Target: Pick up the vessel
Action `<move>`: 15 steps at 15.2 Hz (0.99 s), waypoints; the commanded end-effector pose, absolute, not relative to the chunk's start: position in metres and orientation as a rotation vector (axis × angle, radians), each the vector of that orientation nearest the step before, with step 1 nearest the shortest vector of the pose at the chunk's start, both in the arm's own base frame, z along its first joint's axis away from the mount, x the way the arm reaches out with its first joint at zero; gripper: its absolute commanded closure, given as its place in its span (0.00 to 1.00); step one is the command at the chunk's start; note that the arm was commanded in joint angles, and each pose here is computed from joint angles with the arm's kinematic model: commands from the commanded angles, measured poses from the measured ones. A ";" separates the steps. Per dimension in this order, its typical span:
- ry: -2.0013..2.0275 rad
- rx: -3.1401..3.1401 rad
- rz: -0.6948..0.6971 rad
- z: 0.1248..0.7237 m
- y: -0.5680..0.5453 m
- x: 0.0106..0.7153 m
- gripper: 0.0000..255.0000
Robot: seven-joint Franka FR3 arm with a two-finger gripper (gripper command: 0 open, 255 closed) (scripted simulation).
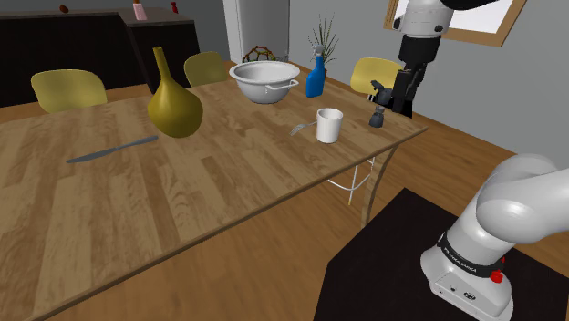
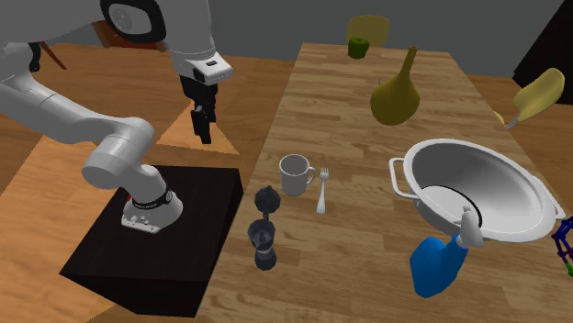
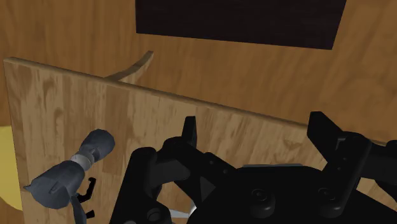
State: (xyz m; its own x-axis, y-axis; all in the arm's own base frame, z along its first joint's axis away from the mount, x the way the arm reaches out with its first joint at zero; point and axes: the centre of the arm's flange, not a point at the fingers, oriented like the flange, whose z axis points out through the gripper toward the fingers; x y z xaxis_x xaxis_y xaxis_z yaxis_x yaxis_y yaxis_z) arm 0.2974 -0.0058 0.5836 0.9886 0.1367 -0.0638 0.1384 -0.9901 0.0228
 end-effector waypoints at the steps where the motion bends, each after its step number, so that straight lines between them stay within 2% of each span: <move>1: 0.215 3.105 -0.097 0.584 -0.006 0.297 0.00; 15: 0.741 3.082 -0.086 0.567 -0.174 0.384 0.00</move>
